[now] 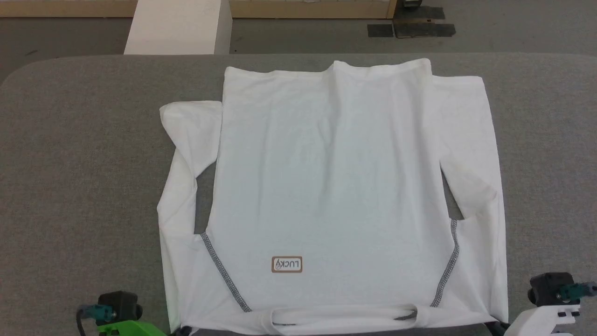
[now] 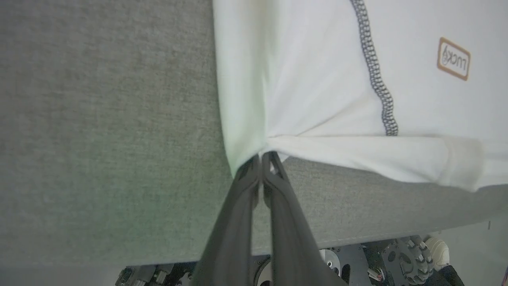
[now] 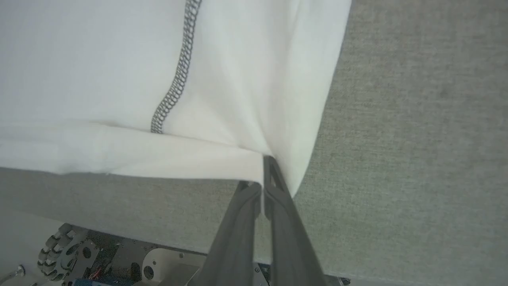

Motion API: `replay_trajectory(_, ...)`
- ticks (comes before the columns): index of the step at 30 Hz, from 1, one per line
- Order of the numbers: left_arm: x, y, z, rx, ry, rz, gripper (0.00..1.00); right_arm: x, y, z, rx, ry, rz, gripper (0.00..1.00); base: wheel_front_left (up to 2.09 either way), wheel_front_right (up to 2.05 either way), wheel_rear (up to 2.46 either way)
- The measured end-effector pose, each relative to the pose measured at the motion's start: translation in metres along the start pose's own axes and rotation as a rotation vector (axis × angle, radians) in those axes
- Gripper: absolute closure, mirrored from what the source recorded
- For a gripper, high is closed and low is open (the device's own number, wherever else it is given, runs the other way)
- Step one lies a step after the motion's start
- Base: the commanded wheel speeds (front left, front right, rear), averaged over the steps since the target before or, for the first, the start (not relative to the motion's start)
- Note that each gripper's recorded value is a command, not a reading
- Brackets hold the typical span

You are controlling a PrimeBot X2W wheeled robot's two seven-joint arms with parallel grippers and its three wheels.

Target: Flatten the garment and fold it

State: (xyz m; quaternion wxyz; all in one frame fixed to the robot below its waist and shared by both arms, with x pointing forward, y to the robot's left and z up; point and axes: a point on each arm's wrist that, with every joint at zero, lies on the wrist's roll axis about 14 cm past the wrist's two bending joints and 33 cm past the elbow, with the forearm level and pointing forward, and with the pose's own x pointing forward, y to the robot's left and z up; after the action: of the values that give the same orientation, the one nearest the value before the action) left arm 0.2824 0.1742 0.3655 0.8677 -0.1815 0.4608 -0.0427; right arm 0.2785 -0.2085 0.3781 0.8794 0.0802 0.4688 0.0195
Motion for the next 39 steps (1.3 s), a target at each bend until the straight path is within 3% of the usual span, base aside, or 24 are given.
replay_trajectory(5, -0.002, 0.001, -0.007, -0.014, 0.014, 0.006, 1.0, 0.004, 0.002, -0.016, 0.017, 0.05, -0.002, 1.0, 0.0, 0.0, 0.0)
replay_trajectory(6, -0.001, 0.001, -0.006, -0.017, 0.002, 0.007, 0.31, 0.004, 0.002, -0.016, 0.019, 0.044, -0.002, 1.0, 0.0, 0.0, 0.0)
replay_trajectory(7, -0.001, 0.001, -0.005, -0.019, -0.014, 0.009, 0.0, 0.005, 0.002, -0.015, 0.021, 0.031, -0.003, 0.81, 0.0, 0.0, 0.0)
replay_trajectory(8, 0.0, 0.0, -0.004, -0.027, -0.03, 0.01, 0.0, 0.005, 0.002, -0.013, 0.022, 0.014, -0.003, 0.51, 0.0, 0.0, 0.0)
replay_trajectory(9, 0.001, -0.001, -0.003, -0.035, -0.048, 0.008, 0.0, 0.006, 0.002, -0.012, 0.024, 0.0, -0.004, 0.09, 0.0, 0.0, 0.0)
replay_trajectory(10, 0.001, -0.003, -0.001, -0.041, -0.071, 0.004, 0.0, 0.006, 0.001, -0.011, 0.026, -0.014, -0.004, 0.0, 0.0, 0.0, 0.0)
replay_trajectory(21, -0.011, -0.004, 0.069, -0.012, -0.372, -0.014, 0.0, -0.017, -0.016, 0.036, 0.026, -0.306, -0.058, 0.0, 0.0, 0.0, 0.0)
replay_trajectory(30, -0.011, -0.026, 0.172, 0.139, -0.643, -0.034, 0.0, -0.025, -0.007, 0.094, -0.035, -0.546, -0.047, 0.0, 0.0, 0.0, 0.0)
replay_trajectory(39, 0.04, -0.031, 0.261, 0.338, -0.608, 0.006, 0.0, 0.0, 0.011, 0.148, -0.079, -0.688, -0.011, 0.0, 0.0, 0.0, 0.0)
